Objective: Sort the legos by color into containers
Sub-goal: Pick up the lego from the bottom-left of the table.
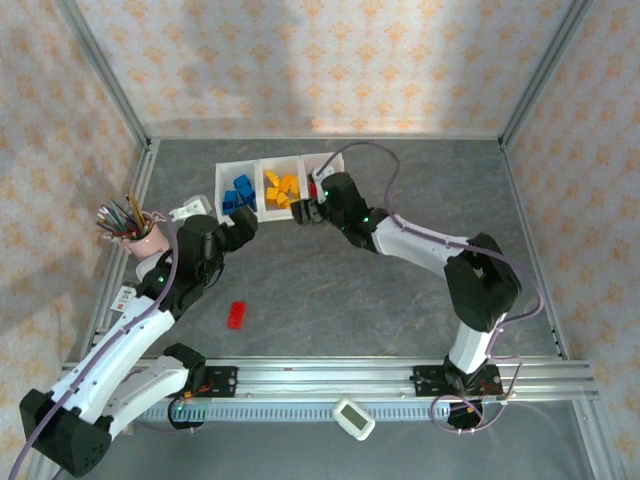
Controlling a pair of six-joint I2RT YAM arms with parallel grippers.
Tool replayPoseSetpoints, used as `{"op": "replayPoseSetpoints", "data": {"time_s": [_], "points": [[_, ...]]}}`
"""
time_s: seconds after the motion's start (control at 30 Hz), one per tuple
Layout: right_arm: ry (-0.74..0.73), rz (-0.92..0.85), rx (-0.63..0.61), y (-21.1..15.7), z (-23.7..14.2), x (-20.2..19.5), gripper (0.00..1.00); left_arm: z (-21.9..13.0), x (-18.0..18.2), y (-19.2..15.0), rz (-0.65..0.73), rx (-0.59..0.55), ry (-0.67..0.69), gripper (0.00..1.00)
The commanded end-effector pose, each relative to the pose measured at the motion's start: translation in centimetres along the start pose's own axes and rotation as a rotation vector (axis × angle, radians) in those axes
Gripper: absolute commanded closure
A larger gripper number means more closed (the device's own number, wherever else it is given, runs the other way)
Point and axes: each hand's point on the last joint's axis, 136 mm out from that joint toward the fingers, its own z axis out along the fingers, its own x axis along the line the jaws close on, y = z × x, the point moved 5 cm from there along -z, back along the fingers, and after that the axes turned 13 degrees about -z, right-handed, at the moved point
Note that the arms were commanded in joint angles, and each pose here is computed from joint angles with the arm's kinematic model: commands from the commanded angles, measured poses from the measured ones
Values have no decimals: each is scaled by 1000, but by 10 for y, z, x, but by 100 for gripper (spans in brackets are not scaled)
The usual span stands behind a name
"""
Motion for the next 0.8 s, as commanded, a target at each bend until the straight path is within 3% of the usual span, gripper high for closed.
{"op": "replayPoseSetpoints", "data": {"time_s": [0.0, 0.23, 0.43, 0.77], "points": [[59, 18, 26, -12, -10, 23, 15, -8, 28, -3, 12, -12, 103, 1], [108, 159, 148, -39, -18, 92, 14, -33, 51, 1, -21, -56, 167, 1], [59, 182, 280, -60, -11, 148, 15, -57, 64, 9, -72, -103, 205, 1], [86, 29, 376, -81, 12, 232, 12, -91, 75, 24, -123, -175, 233, 1]]}}
